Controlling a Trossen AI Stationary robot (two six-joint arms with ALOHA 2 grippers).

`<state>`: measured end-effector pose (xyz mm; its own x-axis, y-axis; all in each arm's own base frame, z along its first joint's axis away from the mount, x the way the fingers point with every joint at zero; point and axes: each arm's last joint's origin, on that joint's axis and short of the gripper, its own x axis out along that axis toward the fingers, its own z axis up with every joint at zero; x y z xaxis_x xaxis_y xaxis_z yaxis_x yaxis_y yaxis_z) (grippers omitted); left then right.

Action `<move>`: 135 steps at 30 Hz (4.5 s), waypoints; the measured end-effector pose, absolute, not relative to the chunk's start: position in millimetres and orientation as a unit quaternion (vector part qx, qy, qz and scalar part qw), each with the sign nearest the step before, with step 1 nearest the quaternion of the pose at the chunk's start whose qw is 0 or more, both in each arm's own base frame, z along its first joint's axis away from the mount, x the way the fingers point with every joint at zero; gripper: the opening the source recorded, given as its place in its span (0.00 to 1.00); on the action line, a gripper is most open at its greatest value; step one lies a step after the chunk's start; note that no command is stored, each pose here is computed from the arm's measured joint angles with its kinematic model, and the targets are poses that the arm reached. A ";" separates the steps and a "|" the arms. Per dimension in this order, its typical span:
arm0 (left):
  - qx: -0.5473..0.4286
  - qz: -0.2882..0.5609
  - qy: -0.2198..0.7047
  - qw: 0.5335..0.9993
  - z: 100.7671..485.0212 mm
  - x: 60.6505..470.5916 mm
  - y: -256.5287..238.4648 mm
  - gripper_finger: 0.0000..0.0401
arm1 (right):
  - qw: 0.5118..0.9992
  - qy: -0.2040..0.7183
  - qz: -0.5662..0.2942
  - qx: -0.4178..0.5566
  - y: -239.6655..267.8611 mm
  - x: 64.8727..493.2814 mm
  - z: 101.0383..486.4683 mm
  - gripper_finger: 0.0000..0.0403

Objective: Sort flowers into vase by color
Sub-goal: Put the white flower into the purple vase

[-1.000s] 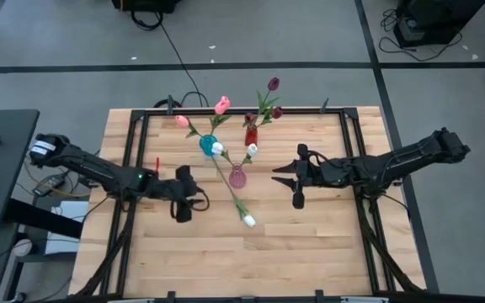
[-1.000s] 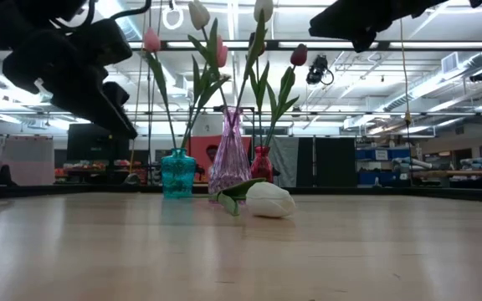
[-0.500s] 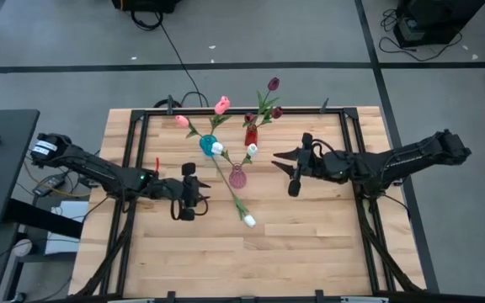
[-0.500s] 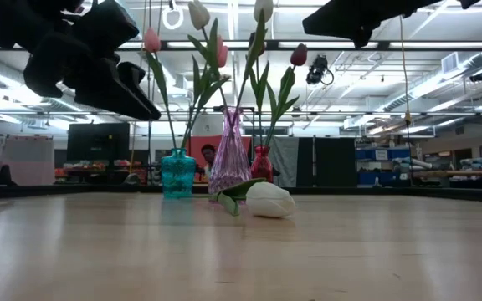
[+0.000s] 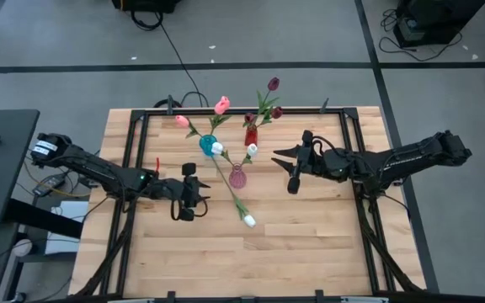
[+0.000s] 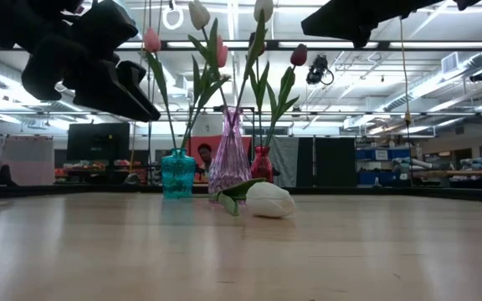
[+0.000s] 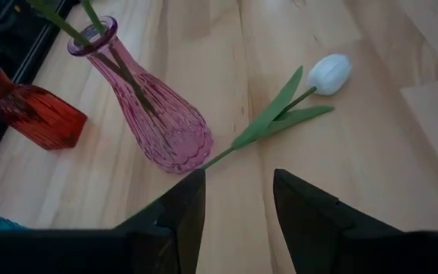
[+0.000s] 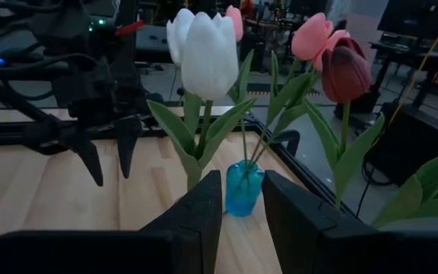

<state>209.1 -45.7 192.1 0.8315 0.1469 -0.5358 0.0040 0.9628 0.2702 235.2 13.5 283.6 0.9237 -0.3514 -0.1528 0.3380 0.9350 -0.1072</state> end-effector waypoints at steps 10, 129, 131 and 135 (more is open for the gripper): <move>0.145 0.047 0.288 0.945 192.2 209.0 -45.0 0.40 | 0.981 0.076 -0.176 -0.045 13.5 235.4 285.7 0.27; 0.167 0.037 0.337 0.926 196.1 207.4 -30.4 0.01 | 0.984 0.139 -0.102 -0.049 32.7 201.2 270.4 0.27; 0.150 0.043 0.309 0.938 201.8 198.6 -28.6 0.01 | 0.984 0.140 -0.102 -0.050 32.6 201.2 270.3 0.27; 0.121 0.052 0.243 0.961 216.7 186.3 -26.3 0.01 | 0.984 0.135 -0.102 -0.054 32.5 201.5 271.2 0.27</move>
<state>186.3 -26.3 216.7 0.8766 0.1587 -0.4544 -0.0407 0.9651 0.2586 201.5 32.5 271.2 0.9427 -0.2145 -0.2557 0.1852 0.9735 -0.1340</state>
